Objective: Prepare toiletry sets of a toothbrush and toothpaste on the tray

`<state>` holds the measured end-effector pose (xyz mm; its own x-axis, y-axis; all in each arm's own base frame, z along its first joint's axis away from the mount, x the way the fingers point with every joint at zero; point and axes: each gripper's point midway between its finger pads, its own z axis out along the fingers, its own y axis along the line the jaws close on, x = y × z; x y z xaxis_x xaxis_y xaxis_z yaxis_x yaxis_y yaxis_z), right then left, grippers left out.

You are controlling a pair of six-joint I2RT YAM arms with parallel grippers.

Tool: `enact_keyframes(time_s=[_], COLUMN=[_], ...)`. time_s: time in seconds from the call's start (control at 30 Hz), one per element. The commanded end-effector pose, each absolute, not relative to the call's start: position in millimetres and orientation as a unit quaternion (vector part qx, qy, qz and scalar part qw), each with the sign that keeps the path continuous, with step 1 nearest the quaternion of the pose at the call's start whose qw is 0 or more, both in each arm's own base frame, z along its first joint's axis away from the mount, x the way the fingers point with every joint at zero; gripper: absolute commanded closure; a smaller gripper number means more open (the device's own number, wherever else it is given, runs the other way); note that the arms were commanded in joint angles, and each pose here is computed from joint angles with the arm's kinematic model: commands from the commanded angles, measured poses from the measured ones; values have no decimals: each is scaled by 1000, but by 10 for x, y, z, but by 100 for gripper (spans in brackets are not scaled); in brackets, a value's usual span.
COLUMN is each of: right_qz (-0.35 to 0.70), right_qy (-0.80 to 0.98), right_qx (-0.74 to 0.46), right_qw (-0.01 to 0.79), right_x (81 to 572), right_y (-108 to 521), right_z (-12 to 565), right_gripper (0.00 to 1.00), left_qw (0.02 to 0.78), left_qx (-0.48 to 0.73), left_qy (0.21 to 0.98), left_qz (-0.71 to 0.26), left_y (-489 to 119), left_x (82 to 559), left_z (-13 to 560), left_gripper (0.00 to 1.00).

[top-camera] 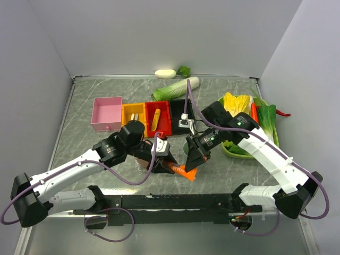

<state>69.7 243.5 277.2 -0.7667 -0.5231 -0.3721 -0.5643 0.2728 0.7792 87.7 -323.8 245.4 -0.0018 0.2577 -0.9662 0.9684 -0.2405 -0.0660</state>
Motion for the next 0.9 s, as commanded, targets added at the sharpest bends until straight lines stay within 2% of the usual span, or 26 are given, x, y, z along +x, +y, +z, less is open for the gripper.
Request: enact_keyframes(time_s=[0.0,0.07,0.13,0.23,0.27,0.33,0.37,0.47,0.67,0.87], right_qz=[505,504,502,498,495,485,478,447,416,418], right_qy=[781,784,789,796,797,804,808,823,838,832], right_qx=[-359,-351,-337,-318,-315,-304,-298,-279,-220,-165], right_qw=[77,92,111,131,140,162,171,209,275,325], right_x=[801,858,943,1020,1053,1105,1130,1244,1458,1643], right_y=[2479,2476,2460,2422,2417,2377,2360,2291,2194,2177], right_z=[2899,2903,2921,2922,2914,2923,2912,2885,2858,2890], right_gripper=[96,88,81,71,63,54,44,33,26,27], left_qw=[373,377,390,420,432,451,455,476,506,517], left_qx=[612,605,597,568,552,534,522,489,458,449], left_qy=[476,484,488,517,535,548,558,586,604,608], left_qz=[-510,-508,-503,-484,-472,-460,-458,-437,-412,-402], left_y=[-3296,-3313,-3331,-3363,-3364,-3366,-3367,-3350,-3320,-3285], left_x=[848,880,934,1100,1191,1289,1324,1486,1661,1703], left_z=[2693,2704,2742,2757,2749,2755,2753,2736,2753,2767], left_gripper=[87,91,99,99,99,99,99,99,99,99])
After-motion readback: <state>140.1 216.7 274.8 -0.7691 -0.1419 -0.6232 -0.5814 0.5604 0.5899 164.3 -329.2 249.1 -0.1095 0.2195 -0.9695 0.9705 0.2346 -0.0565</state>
